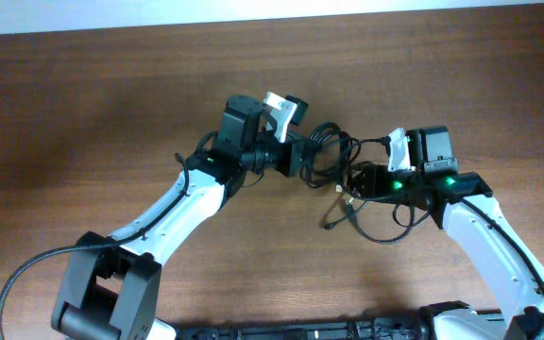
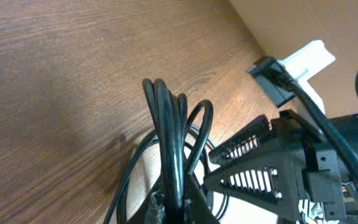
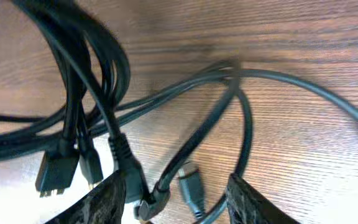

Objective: Untangle cables

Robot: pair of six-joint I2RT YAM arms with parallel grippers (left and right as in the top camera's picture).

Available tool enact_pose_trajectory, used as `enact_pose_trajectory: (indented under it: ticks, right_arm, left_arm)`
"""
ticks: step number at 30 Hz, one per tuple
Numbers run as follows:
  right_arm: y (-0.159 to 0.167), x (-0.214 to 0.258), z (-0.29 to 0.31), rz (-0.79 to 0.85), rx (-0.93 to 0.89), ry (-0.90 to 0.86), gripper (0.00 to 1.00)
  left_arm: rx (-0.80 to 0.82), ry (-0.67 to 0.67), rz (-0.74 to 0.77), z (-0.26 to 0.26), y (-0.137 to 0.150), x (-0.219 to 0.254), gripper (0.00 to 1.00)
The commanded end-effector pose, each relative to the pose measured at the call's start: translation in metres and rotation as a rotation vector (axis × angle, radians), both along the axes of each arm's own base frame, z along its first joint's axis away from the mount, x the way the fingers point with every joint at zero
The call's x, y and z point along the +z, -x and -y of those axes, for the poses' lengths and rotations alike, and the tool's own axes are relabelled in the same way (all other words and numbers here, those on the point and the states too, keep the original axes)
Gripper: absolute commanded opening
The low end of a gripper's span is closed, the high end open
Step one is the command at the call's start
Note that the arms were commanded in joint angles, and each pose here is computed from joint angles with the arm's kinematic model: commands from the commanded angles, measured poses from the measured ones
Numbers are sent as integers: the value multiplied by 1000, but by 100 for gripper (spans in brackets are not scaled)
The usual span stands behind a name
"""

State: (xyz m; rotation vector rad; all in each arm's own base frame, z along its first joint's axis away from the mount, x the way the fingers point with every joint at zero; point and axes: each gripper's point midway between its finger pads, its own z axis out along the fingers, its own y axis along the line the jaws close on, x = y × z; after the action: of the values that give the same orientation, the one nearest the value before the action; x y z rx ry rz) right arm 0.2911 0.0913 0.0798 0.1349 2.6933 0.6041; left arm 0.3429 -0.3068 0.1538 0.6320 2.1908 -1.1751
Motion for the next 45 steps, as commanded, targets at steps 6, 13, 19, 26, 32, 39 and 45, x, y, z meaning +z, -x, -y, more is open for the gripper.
enact_pose_trajectory:
  ticks: [6, 13, 19, 26, 32, 39, 45]
  right_arm:
    - [-52, 85, -14, 261, 93, -29, 63]
    - [-20, 104, -59, 405, 528, -167, 64]
    - [-18, 110, -65, 437, 568, -197, 59]
    - [-32, 81, -28, 282, 311, -22, 4]
    - [-24, 52, 18, 105, 75, 167, 4]
    - [-18, 42, 74, -11, -369, 318, 35]
    - [-17, 41, 62, -13, -283, 281, 35]
  left_arm:
    - [-112, 50, -2, 6, 20, 19, 0]
    - [-232, 223, -95, -14, 30, 46, 0]
    - [-303, 268, -120, -12, 43, 53, 0]
    - [-93, 138, -56, -21, 6, 32, 0]
    - [170, 151, 25, -105, -61, 44, 0]
    - [112, 212, -35, -103, -50, 50, 0]
    - [146, 51, 71, -57, -49, 29, 48]
